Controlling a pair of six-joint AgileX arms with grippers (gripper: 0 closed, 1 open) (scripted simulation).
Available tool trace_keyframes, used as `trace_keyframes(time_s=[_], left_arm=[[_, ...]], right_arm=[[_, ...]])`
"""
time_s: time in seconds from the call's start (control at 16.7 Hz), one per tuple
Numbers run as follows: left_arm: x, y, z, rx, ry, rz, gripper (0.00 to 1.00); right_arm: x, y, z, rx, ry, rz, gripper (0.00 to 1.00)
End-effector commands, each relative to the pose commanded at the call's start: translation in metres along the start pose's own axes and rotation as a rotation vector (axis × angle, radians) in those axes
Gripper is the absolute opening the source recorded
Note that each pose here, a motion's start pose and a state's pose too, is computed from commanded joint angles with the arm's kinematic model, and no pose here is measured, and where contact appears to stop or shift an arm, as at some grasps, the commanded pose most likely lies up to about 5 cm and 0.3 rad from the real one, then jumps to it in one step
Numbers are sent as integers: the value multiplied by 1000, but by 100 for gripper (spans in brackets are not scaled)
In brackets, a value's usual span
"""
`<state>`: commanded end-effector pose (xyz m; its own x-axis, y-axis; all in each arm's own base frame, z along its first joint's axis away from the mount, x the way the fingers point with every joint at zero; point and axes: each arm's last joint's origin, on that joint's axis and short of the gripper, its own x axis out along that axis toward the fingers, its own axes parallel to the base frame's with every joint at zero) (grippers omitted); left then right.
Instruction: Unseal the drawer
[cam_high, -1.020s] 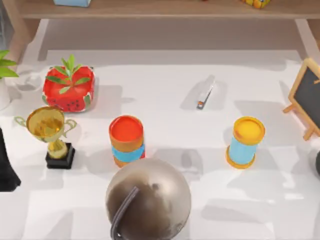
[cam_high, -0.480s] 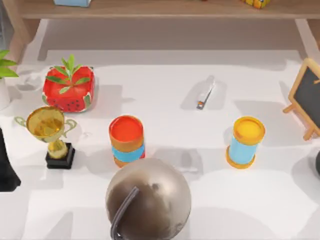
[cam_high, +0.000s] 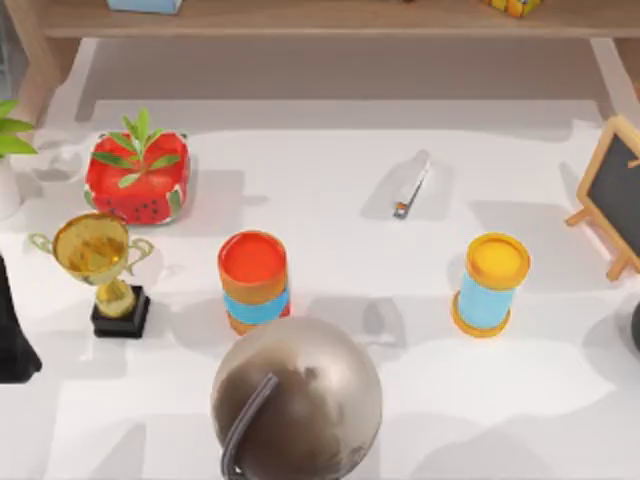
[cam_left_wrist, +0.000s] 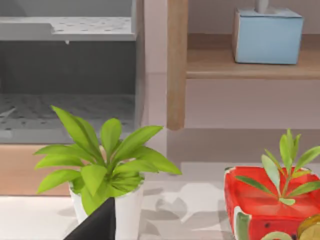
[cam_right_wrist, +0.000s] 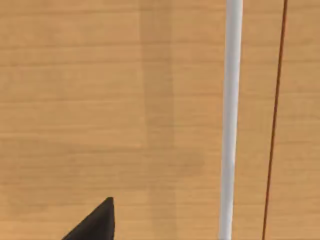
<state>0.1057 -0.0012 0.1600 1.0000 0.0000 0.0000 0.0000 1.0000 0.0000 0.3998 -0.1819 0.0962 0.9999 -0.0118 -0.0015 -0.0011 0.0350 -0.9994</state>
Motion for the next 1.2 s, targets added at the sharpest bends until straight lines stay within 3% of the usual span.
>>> trace_keyframes(time_s=[0.12,1.08,1.2], left_arm=[[0,0,0,0,0,0,100],[0,0,0,0,0,0,100],[0,0,0,0,0,0,100]], right_arm=[[3,7,1,-34,-2,-1,100],[28,7,1,-35,-2,-1,100],[28,7,1,-35,-2,-1,85]])
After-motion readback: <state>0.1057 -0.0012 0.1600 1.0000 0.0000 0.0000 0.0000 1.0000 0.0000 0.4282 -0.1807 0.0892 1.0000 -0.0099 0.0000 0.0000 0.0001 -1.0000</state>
